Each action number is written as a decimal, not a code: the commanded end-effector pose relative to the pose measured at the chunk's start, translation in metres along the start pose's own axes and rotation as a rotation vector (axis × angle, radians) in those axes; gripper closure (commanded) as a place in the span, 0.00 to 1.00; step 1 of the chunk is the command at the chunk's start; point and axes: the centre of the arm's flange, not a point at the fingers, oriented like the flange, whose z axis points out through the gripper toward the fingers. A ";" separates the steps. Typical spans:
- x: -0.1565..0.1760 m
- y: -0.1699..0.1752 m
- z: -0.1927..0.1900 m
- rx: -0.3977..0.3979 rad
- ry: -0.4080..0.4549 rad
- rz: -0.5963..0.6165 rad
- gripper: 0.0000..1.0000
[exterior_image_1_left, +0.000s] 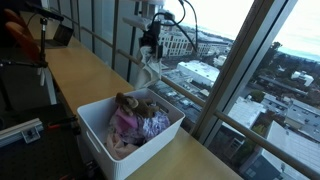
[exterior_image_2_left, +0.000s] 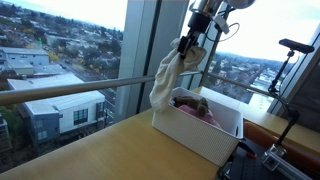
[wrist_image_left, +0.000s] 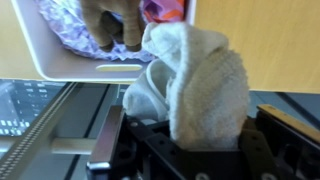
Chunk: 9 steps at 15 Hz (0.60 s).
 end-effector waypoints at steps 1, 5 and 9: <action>-0.020 0.084 -0.059 0.017 0.034 0.142 1.00; -0.067 0.174 -0.115 0.029 0.049 0.250 1.00; -0.103 0.185 -0.134 0.072 0.033 0.287 1.00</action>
